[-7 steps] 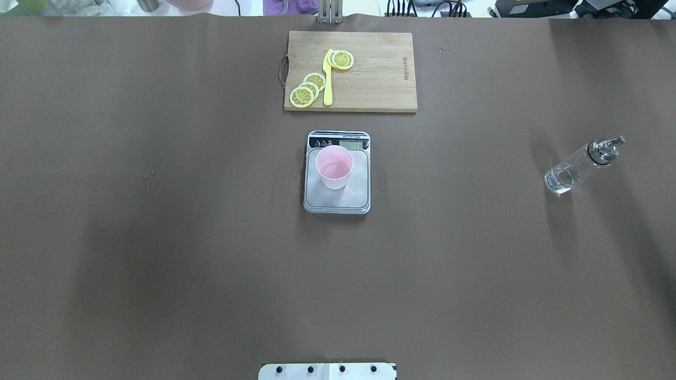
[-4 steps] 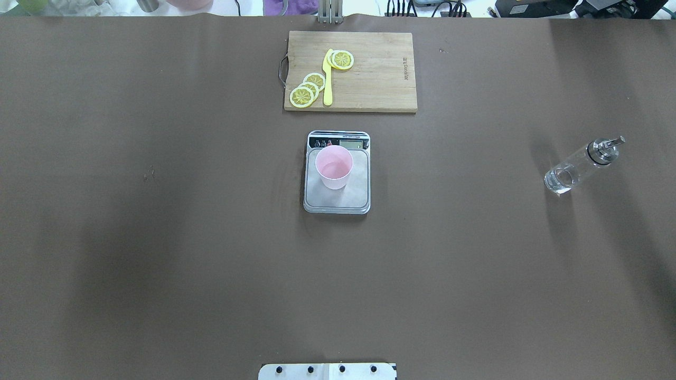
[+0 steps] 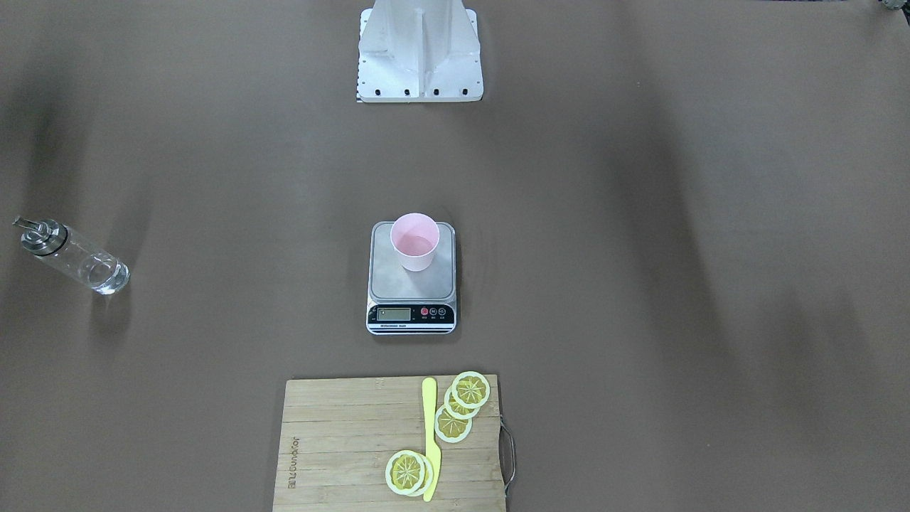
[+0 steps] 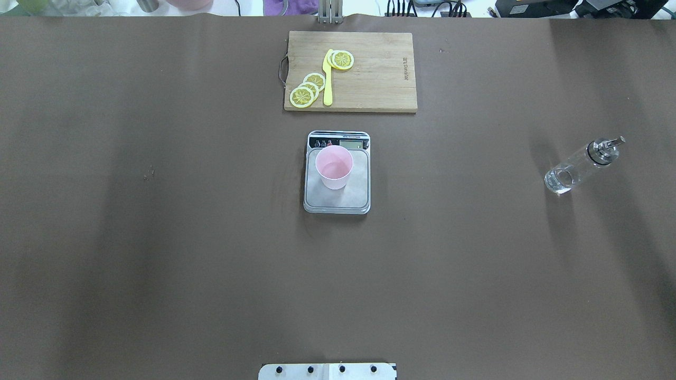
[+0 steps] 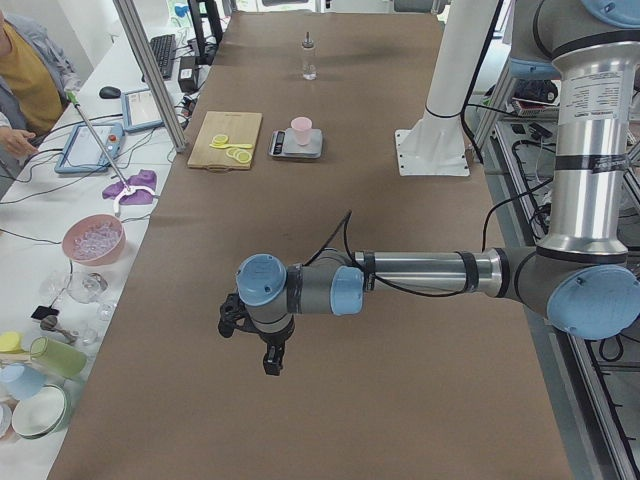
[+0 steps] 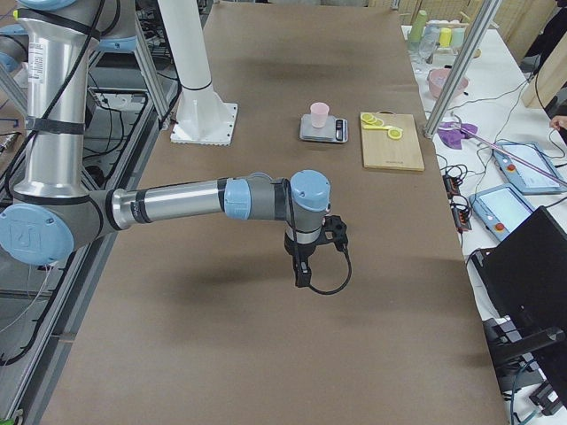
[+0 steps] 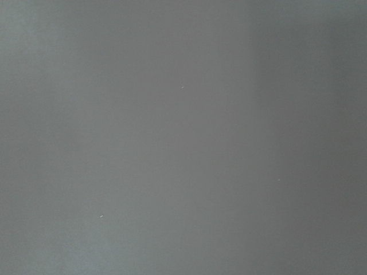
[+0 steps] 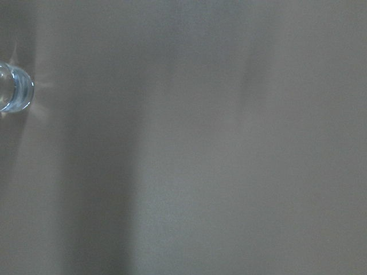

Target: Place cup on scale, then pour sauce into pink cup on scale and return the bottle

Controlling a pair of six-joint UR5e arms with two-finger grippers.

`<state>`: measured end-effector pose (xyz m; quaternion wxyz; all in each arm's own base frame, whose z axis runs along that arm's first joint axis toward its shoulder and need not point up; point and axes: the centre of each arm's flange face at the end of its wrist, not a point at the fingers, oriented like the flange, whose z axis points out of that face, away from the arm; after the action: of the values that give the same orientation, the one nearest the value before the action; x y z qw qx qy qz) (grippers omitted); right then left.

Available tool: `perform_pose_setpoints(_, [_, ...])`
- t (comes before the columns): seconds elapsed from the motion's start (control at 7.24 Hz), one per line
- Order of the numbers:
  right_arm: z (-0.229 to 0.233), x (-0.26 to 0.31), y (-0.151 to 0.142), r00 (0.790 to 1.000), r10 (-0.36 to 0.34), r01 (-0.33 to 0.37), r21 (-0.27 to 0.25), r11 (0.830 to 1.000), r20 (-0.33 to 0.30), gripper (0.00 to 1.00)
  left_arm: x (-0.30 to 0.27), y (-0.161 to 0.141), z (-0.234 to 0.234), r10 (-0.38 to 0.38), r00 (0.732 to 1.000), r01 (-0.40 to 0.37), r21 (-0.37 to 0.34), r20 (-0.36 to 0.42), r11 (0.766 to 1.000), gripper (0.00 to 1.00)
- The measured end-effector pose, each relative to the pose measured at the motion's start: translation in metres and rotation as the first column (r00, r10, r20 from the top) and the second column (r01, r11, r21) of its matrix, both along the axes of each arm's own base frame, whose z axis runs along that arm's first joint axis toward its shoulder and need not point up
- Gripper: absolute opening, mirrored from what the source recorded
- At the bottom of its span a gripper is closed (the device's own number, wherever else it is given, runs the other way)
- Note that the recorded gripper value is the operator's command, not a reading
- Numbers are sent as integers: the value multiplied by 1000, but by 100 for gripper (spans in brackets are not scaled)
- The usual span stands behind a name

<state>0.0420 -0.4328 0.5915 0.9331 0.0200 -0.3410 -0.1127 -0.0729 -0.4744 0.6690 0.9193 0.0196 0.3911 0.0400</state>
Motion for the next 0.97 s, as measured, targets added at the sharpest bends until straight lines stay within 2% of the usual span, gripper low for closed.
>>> perform_pose_setpoints(0.41, [-1, 0, 6, 1000, -4, 4, 3, 1000, 4, 100, -13, 4, -2, -38, 998, 38, 1, -54, 999, 98])
perform_pose_setpoints(0.97, [-1, 0, 8, 1000, -5, 5, 4, 1000, 4, 100, -20, 4, -3, -54, 997, 54, 7, -56, 999, 98])
